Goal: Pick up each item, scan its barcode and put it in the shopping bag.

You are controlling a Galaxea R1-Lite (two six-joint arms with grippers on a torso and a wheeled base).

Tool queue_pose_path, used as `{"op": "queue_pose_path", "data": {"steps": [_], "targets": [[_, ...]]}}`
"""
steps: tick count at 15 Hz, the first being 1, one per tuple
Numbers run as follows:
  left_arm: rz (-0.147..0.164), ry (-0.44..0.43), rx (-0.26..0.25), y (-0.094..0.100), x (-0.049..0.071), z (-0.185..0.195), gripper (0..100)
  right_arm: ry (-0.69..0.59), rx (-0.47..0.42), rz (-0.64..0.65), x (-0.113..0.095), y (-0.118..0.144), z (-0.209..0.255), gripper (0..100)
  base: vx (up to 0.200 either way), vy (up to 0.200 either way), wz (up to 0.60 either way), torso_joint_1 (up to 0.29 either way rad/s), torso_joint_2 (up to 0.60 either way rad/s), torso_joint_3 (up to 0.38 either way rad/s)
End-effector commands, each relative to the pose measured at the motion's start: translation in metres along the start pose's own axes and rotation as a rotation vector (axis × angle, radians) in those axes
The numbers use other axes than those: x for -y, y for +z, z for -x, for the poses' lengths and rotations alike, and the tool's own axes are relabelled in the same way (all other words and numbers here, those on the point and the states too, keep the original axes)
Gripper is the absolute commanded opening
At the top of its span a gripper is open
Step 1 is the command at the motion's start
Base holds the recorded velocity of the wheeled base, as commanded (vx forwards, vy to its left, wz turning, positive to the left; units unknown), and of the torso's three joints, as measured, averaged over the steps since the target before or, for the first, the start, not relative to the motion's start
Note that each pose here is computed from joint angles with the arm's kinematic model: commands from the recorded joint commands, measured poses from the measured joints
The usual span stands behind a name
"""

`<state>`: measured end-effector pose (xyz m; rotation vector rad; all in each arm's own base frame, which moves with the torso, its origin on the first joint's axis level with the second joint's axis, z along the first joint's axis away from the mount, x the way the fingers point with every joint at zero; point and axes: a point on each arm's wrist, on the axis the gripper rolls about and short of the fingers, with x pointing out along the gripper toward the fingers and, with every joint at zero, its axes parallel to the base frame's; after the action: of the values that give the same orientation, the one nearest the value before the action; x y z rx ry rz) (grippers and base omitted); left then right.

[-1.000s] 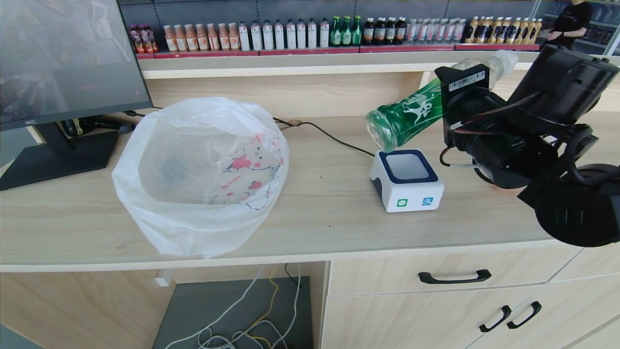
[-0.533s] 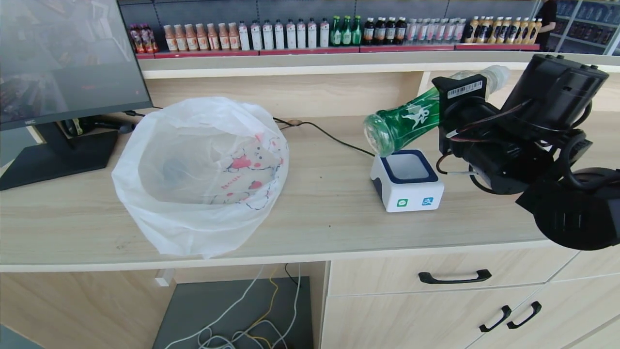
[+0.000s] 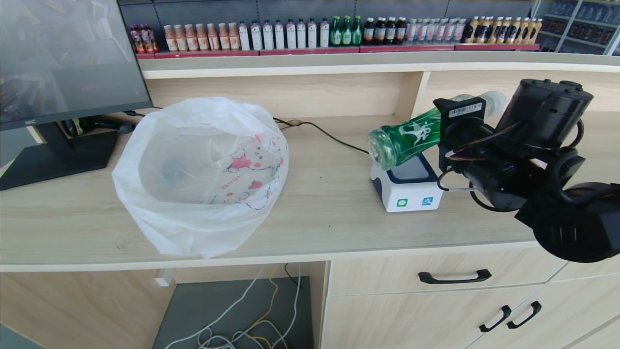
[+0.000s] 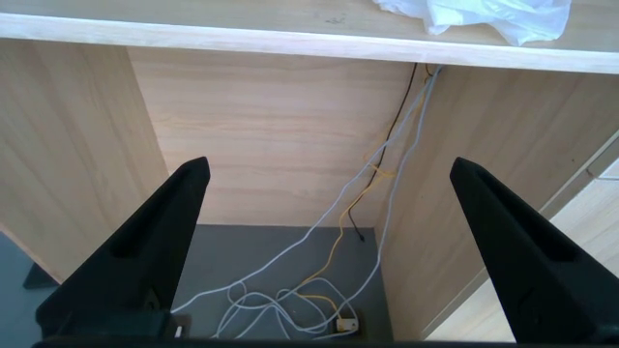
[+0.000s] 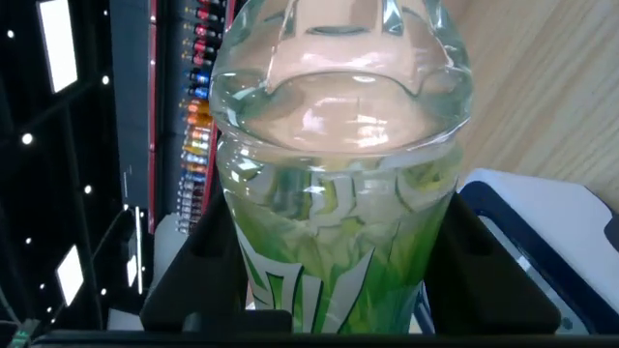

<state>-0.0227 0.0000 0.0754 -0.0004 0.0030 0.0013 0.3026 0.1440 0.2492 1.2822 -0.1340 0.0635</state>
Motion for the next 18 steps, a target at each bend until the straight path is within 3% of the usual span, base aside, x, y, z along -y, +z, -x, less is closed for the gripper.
{"op": "queue_pose_path", "data": {"steps": [1, 18], "targets": [[0.0, 0.0, 0.0, 0.0, 0.0, 0.0, 100, -0.006, 0.013, -0.01, 0.003, 0.004, -0.002, 0, 0.0, 0.0, 0.0, 0.0, 0.0, 0.0], [0.0, -0.001, 0.0, 0.0, 0.0, 0.0, 100, -0.057, 0.042, -0.009, 0.022, 0.013, -0.01, 0, 0.0, 0.0, 0.0, 0.0, 0.0, 0.0]]}}
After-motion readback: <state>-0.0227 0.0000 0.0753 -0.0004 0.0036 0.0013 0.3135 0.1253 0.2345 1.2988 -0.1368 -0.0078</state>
